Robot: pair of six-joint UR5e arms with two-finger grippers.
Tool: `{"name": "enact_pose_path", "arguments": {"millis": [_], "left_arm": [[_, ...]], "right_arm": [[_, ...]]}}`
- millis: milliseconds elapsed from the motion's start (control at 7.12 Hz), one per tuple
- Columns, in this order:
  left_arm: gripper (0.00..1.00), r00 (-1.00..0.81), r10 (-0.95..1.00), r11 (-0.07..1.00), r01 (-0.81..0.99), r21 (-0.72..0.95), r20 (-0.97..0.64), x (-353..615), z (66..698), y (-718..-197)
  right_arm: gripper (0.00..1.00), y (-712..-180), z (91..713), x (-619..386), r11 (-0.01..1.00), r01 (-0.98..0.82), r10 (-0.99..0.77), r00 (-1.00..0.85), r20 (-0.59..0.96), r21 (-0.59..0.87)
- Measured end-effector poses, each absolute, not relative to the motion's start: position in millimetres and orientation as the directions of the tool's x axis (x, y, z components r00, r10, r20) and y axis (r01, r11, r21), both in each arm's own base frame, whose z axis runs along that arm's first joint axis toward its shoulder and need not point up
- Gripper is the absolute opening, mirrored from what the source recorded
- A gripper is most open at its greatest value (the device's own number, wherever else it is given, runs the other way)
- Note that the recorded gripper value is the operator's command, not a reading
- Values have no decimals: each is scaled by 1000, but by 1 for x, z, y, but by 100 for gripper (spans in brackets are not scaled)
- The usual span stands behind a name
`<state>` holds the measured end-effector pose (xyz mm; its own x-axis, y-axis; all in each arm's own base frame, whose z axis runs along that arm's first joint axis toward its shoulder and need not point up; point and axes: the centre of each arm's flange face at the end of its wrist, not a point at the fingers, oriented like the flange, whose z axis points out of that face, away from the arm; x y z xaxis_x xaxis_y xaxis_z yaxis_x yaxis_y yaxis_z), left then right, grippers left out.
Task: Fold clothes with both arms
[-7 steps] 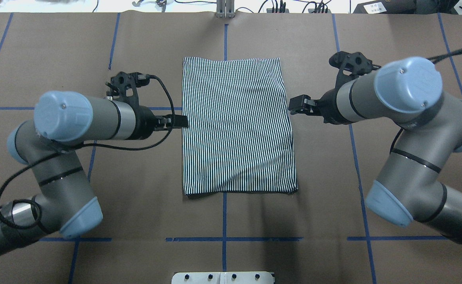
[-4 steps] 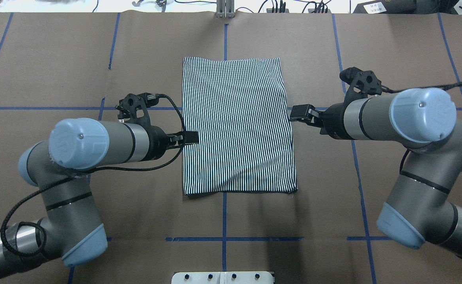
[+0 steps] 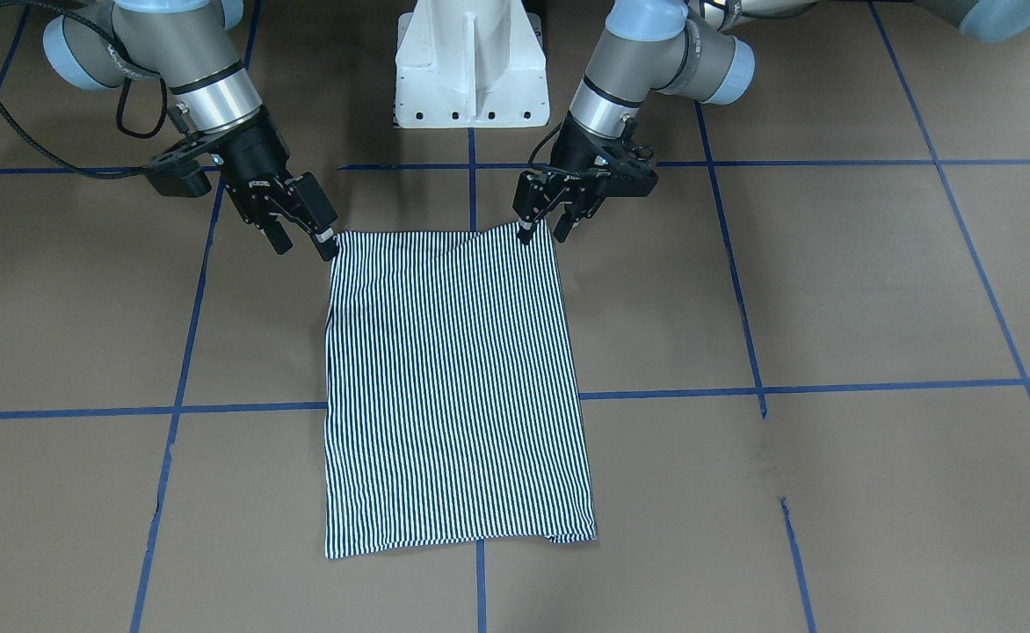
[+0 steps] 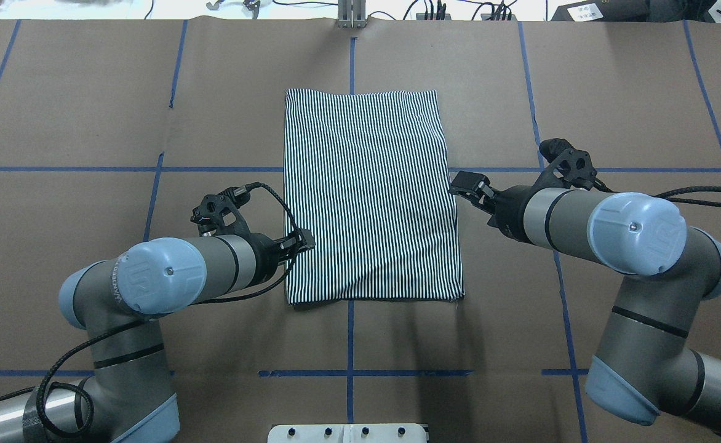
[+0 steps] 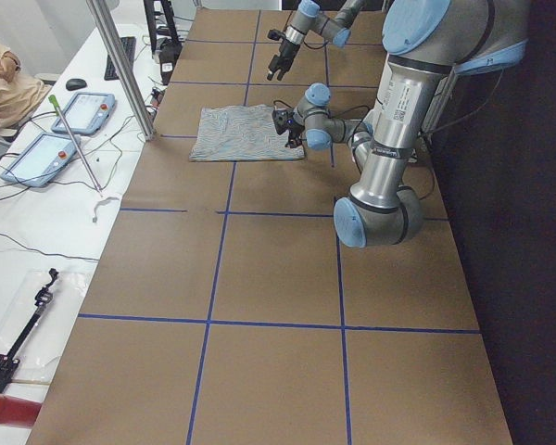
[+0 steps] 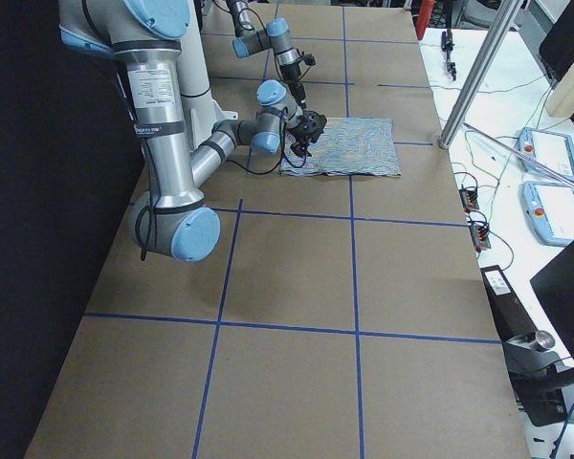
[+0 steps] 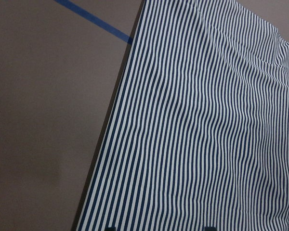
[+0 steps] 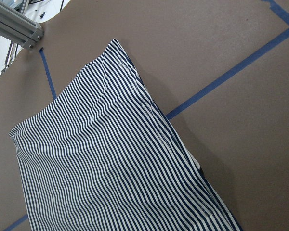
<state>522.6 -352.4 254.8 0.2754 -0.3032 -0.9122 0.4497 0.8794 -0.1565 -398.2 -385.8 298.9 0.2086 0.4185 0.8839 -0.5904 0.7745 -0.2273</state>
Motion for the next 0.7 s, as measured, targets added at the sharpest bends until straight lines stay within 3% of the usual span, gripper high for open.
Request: {"name": "enact_pose_path", "arguments": {"millis": [702], "left_arm": [[67, 331, -305, 888, 439, -141, -893, 546, 278, -348]], "right_arm": [[99, -387, 302, -401, 773, -594, 421, 214, 882, -225]]}}
